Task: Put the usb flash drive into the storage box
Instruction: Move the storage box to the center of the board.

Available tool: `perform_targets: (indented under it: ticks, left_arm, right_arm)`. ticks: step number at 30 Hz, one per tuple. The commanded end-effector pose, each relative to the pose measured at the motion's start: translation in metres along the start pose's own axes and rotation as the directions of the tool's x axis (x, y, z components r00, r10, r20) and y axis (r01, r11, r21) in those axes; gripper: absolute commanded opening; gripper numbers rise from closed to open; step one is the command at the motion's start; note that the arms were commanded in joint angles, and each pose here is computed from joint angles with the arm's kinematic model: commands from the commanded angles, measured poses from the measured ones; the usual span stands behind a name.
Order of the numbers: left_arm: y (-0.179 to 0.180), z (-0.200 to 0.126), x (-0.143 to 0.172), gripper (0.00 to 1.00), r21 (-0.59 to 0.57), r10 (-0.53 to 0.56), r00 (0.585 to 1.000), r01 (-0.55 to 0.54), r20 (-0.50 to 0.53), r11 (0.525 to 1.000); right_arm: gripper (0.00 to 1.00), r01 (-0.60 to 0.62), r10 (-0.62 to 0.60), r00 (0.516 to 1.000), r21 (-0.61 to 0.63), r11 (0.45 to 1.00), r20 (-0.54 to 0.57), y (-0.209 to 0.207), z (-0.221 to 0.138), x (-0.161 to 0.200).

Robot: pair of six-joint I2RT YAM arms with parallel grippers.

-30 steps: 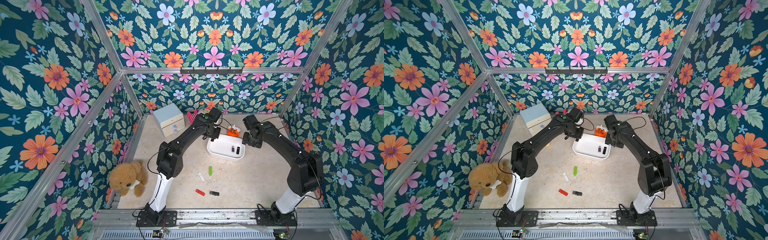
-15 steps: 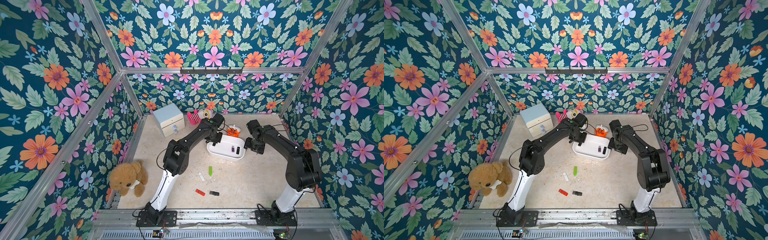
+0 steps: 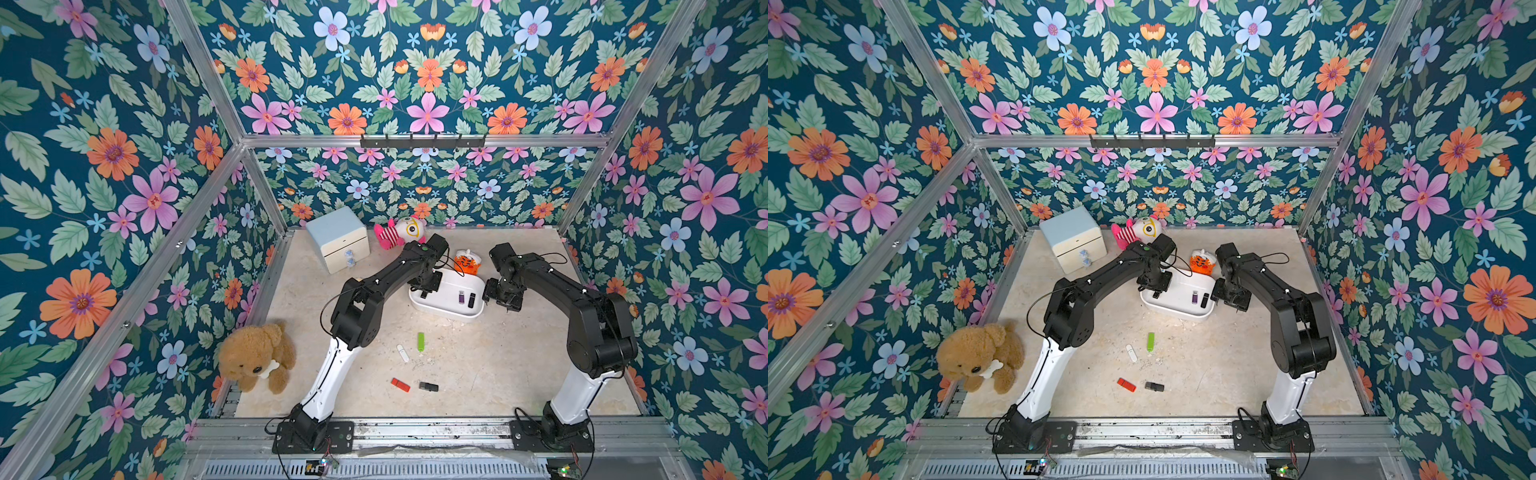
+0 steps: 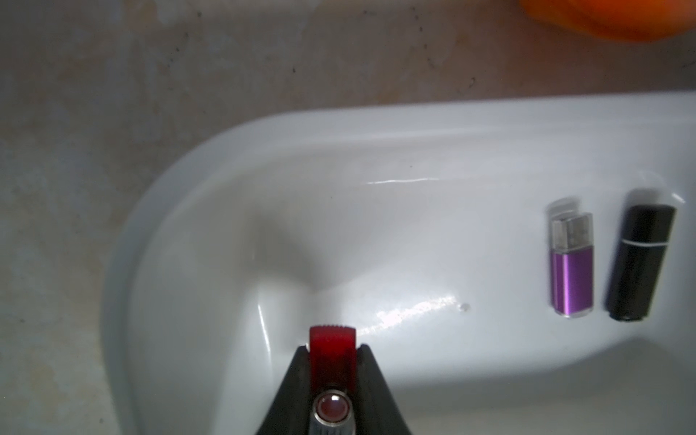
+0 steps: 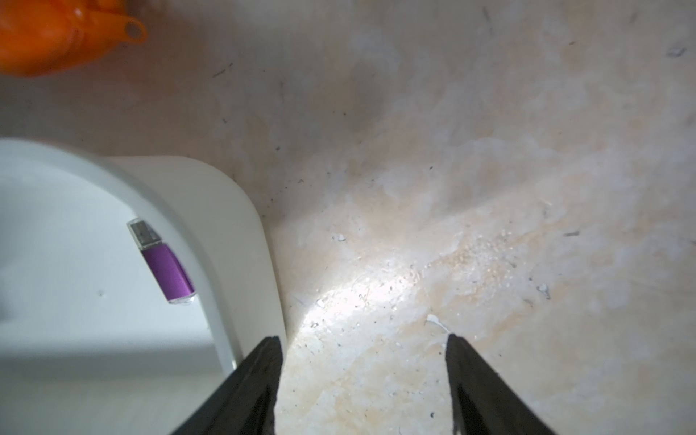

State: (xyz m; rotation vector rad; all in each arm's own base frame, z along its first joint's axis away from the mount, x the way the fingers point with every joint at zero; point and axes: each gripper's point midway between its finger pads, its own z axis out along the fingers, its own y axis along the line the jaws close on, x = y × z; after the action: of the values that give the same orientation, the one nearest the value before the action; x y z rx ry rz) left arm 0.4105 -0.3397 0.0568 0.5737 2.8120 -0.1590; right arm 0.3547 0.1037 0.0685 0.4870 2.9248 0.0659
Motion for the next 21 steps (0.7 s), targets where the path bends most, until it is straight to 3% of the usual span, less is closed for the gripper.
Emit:
perform_targets:
  ticks: [1, 13, 21]
  left_arm:
    - [0.004, 0.002, 0.001, 0.00, -0.027, -0.004, 1.000, 0.004, -0.002, 1.000]
    - [0.015, 0.020, 0.017, 0.00, -0.083, 0.001, 0.998, -0.006, -0.060, 0.997]
    - [0.011, 0.021, 0.019, 0.27, -0.066, 0.008, 0.998, -0.012, -0.062, 0.998]
  right_arm:
    - [0.73, 0.005, -0.005, 1.000, -0.031, 1.000, -0.012, 0.008, 0.000, 0.003]
    - [0.73, 0.001, -0.001, 1.000, -0.017, 1.000, 0.026, -0.004, -0.019, 0.008]
    - [0.74, 0.017, -0.016, 0.999, -0.018, 1.000, 0.034, -0.009, -0.028, 0.013]
